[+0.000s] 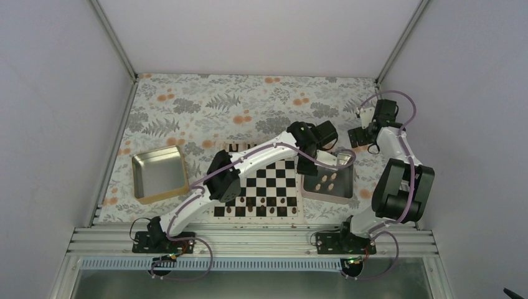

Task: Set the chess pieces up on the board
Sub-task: Pick up the chess piece from the storage box.

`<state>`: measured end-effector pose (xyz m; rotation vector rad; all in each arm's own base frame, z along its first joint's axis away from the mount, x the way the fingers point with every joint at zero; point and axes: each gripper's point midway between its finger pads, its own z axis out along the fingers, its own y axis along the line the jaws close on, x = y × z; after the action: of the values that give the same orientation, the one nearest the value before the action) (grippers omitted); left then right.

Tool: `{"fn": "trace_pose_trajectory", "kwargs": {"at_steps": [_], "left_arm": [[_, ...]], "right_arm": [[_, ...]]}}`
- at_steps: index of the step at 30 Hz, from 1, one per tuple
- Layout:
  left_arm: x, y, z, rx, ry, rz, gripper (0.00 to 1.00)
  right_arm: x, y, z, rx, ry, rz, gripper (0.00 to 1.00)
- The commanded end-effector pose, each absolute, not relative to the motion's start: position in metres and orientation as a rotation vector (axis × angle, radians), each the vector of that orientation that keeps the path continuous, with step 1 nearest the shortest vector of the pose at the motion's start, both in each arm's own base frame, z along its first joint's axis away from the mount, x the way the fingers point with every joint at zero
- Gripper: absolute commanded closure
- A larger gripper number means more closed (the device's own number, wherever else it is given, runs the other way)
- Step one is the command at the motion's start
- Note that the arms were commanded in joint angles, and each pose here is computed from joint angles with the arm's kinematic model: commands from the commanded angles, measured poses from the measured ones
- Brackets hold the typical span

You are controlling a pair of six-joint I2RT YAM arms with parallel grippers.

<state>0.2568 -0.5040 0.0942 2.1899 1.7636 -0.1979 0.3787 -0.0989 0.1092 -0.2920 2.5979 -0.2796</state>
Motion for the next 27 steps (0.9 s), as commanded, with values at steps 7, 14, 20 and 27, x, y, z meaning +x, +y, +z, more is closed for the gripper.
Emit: {"fn": "trace_pose_trajectory", "kwargs": {"at_steps": [7,14,20,27], "left_arm": [[0.210,-0.527,0.117,2.259,1.622,-0.410,0.37],[0.207,-0.536,0.103,2.265,1.624,-0.409,0.37],[0.209,-0.538,0.088,2.271,1.640,-0.394,0.38],[0.213,-0.542,0.073,2.267,1.650,-0.352,0.42]], "right_arm": [[0.384,-0.094,0.117,-0.298,2.568,-0.241,0.00],[0.384,-0.093,0.119,-0.301,2.564,-0.230,0.00],[0.383,-0.090,0.117,-0.310,2.568,-0.216,0.00],[0.382,-0.089,0.117,-0.316,2.568,-0.208,0.00]]}}
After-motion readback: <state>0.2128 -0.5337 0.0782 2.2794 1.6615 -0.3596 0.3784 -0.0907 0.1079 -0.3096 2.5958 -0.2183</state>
